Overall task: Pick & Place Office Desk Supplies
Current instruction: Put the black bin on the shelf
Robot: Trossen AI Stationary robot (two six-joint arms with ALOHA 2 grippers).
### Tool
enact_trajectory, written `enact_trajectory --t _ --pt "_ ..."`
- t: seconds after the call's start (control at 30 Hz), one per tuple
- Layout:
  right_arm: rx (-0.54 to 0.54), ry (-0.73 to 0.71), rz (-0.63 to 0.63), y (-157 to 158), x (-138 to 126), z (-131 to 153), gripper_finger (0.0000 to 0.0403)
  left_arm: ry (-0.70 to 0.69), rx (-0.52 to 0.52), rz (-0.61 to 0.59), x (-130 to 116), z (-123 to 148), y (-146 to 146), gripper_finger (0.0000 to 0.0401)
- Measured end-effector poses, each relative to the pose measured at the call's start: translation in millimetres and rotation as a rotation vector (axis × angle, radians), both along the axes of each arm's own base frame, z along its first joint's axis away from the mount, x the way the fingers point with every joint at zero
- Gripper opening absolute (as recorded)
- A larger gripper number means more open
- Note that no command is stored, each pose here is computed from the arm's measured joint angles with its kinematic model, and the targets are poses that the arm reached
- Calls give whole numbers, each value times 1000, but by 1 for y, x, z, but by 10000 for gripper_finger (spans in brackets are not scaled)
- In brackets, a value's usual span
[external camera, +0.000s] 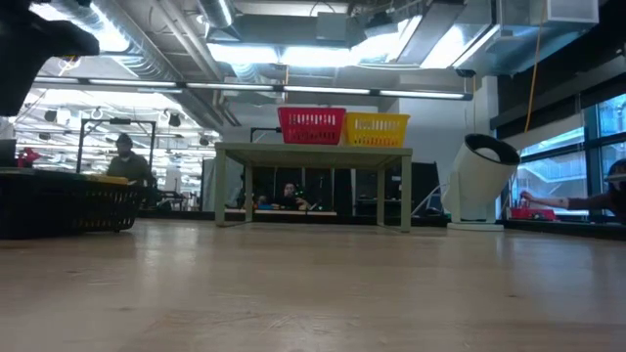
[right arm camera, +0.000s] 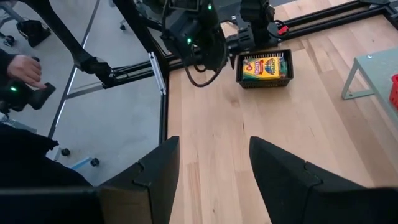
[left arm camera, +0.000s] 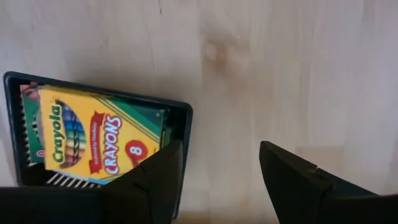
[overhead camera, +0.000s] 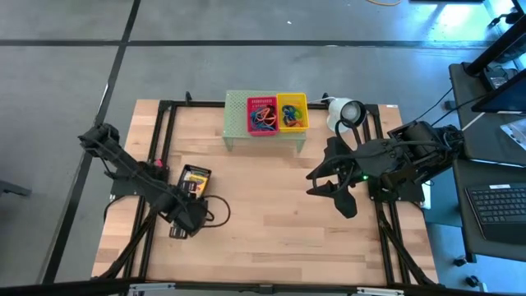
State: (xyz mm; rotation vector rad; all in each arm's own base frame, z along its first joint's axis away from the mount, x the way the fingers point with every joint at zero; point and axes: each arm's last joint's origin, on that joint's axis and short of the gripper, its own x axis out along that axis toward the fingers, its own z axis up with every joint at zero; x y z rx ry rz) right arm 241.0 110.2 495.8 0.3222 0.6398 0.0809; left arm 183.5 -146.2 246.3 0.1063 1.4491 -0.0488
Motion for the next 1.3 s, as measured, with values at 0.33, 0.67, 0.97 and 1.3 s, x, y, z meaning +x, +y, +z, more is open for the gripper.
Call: enact_trajectory --t 0.33,0.67,0.97,1.3 --pt "12 -18 -2 0 1 2 196 3 48 53 -11 -31 0 210" --pt "36 -49 -3 1 3 5 196 -6 49 48 -16 -60 6 210" --pt "52 -48 -14 1 3 5 196 -14 40 56 -23 -86 12 198" --pt "71 -73 -18 2 4 7 196 -26 17 133 -18 -103 30 65"
